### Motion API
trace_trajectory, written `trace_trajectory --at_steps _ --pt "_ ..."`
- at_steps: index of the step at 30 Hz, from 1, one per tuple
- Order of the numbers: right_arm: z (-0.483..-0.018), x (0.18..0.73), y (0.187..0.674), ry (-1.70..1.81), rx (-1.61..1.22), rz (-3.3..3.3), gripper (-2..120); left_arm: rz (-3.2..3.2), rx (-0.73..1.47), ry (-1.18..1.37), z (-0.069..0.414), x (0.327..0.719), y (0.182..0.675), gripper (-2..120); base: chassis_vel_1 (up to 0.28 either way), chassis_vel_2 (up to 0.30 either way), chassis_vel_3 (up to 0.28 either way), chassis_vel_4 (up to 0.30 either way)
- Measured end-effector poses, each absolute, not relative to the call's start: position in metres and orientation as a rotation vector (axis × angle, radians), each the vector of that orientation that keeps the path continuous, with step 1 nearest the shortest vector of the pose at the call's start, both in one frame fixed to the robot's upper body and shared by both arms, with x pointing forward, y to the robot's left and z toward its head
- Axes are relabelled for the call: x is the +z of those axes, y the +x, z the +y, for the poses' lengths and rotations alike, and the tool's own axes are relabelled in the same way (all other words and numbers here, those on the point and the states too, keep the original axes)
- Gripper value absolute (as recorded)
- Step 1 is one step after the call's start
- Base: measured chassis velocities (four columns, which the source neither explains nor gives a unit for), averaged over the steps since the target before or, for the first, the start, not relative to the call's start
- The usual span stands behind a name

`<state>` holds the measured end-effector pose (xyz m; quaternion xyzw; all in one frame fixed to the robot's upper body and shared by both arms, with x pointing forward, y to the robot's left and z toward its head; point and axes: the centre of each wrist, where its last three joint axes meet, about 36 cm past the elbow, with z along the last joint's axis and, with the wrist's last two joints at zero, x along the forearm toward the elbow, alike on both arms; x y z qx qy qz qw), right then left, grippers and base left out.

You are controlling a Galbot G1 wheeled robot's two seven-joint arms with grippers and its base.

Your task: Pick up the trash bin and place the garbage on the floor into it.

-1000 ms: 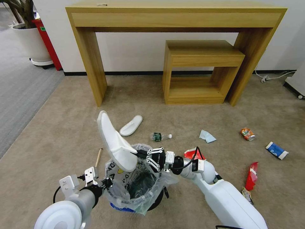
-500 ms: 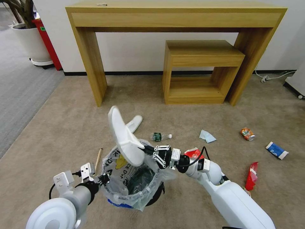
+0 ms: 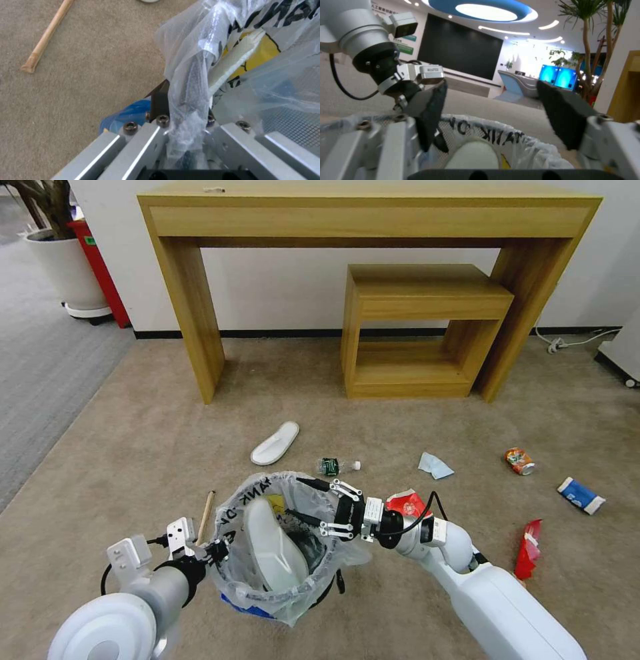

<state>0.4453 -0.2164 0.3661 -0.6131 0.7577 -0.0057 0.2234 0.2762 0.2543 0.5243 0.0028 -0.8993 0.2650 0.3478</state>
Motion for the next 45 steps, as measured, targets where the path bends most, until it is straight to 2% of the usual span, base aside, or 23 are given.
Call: trace_trajectory --at_steps 3,7,12,19,23,31,38,45 --pt "-0.217 0.366 0.444 -1.695 -0.015 2.091 91 -2.337 0.687 0.019 0.257 0.525 0.276 0 0.000 0.000 0.000 0.000" --pt "-0.219 0.369 0.444 -1.683 -0.017 2.092 100 -2.343 0.687 0.027 0.259 0.526 0.276 0 0.000 0.000 0.000 0.000" --pt "-0.224 0.374 0.445 -1.651 -0.024 2.108 100 -2.352 0.684 0.048 0.264 0.526 0.277 0 0.000 0.000 0.000 0.000" --pt "-0.232 0.394 0.437 -1.395 0.007 2.272 100 -2.387 0.646 0.138 0.278 0.532 0.283 0 0.000 0.000 0.000 0.000" --pt "-0.246 0.422 0.425 -0.955 0.056 2.491 100 -2.429 0.620 0.229 0.289 0.542 0.285 0 0.000 0.000 0.000 0.000" --pt "-0.274 0.426 0.391 -0.530 -0.005 2.669 100 -2.481 0.615 0.339 0.302 0.554 0.282 0 0.000 0.000 0.000 0.000" --pt "-0.300 0.415 0.360 -0.198 -0.038 2.720 100 -2.545 0.569 0.650 0.322 0.563 0.270 0 0.000 0.000 0.000 0.000" --pt "-0.299 0.402 0.345 -0.074 0.019 2.722 100 -2.590 0.559 0.854 0.343 0.580 0.249 0 0.000 0.000 0.000 0.000"
